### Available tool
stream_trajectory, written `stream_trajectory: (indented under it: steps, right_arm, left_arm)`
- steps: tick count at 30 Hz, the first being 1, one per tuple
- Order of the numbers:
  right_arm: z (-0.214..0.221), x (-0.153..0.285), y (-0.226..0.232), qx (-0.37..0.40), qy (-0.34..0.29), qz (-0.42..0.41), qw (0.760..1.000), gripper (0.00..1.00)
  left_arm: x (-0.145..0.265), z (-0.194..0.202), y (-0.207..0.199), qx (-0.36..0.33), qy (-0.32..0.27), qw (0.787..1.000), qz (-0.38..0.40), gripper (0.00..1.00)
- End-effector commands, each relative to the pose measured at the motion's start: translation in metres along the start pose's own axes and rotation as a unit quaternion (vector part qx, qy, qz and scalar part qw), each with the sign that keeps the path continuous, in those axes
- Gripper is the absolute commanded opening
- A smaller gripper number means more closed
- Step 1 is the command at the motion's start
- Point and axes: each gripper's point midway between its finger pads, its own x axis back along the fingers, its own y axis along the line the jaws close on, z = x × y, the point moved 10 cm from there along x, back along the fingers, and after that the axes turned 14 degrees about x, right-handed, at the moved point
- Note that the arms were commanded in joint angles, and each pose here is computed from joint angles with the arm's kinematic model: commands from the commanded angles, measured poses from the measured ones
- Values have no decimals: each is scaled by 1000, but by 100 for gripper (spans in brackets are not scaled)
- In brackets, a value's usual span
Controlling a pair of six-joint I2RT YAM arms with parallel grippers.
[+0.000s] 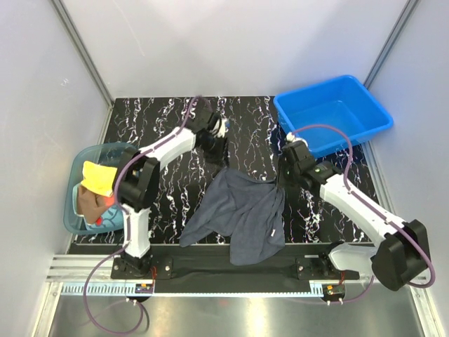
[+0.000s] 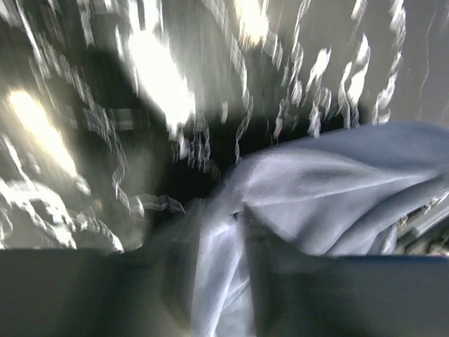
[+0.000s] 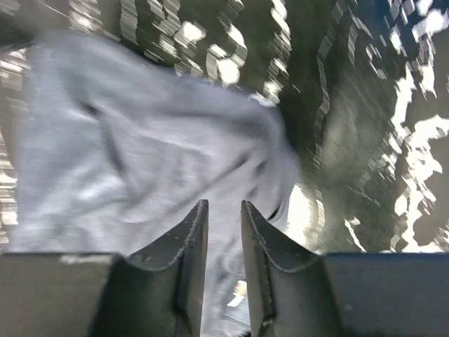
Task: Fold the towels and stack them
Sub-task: Flatten out the crumpled towel
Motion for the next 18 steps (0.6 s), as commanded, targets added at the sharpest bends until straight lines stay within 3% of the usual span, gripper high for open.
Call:
stream_trajectory:
  steps: [1, 3, 5, 6, 8, 9, 11, 12, 18]
  right_arm:
    - [-35, 29, 11, -20, -86, -51, 995, 33]
    - [-38, 27, 18, -30, -82, -77, 993, 35]
    - [-36, 22, 27, -42, -65, -106, 991, 36]
    - [-38, 14, 34, -57, -61, -122, 989, 37]
    - [-30, 3, 47, -58, -42, -148, 986, 38]
    - [-28, -10, 54, -57, -36, -153, 986, 41]
    - [-25, -22, 67, -23, -30, -181, 983, 42]
    - [-25, -36, 76, -8, -27, -194, 981, 43]
    - [-20, -74, 101, 71, 6, -225, 972, 41]
  left_arm:
    - [50, -46, -40, -46, -119, 992, 26, 47]
    - [62, -40, -28, -30, -155, 986, -43, 51]
    - [98, -24, -19, -16, -225, 969, -104, 56]
    - [94, -1, 1, 9, -215, 967, -136, 56]
    - [118, 34, 13, 25, -243, 960, -134, 55]
    - [99, 64, 36, 43, -213, 965, -144, 55]
    - [108, 98, 38, 43, -218, 968, -117, 55]
    - [95, 123, 53, 63, -193, 970, -134, 55]
    - [99, 178, 59, 92, -211, 968, -100, 56]
